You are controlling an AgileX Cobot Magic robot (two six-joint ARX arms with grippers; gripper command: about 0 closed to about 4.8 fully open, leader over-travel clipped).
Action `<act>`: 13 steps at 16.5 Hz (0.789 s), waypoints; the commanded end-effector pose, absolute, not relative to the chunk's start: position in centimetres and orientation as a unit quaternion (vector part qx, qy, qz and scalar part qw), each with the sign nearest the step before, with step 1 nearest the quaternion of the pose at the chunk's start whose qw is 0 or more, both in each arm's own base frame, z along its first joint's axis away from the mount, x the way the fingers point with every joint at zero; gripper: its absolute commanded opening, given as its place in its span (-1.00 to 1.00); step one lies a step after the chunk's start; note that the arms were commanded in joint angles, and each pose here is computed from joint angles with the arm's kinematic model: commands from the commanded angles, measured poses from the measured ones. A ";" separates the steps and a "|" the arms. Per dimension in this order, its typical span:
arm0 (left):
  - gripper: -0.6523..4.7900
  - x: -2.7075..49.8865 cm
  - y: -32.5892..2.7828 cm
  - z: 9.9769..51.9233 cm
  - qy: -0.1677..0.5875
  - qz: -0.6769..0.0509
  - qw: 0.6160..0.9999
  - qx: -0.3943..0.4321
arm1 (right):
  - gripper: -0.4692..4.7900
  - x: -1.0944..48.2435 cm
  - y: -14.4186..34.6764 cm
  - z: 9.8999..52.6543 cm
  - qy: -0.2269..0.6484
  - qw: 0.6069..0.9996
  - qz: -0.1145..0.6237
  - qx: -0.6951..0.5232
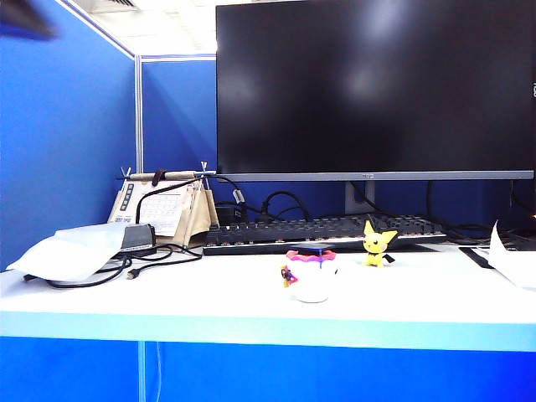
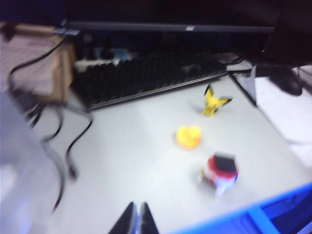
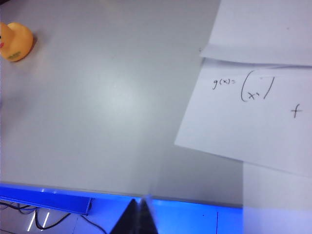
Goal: Pick up the doll with a different color than the other dolls and place it near you.
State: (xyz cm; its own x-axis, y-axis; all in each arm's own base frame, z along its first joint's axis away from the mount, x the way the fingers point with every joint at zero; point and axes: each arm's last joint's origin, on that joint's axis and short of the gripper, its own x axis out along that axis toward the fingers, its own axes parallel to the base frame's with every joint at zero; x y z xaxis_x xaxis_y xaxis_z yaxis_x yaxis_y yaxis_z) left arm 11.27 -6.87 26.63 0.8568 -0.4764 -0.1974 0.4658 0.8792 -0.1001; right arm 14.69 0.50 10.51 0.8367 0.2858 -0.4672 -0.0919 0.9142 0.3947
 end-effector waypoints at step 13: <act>-0.67 7.5 -3.8 15.0 0.202 -0.117 0.966 -0.114 | -0.84 14.8 0.5 10.6 0.262 0.943 0.102 0.179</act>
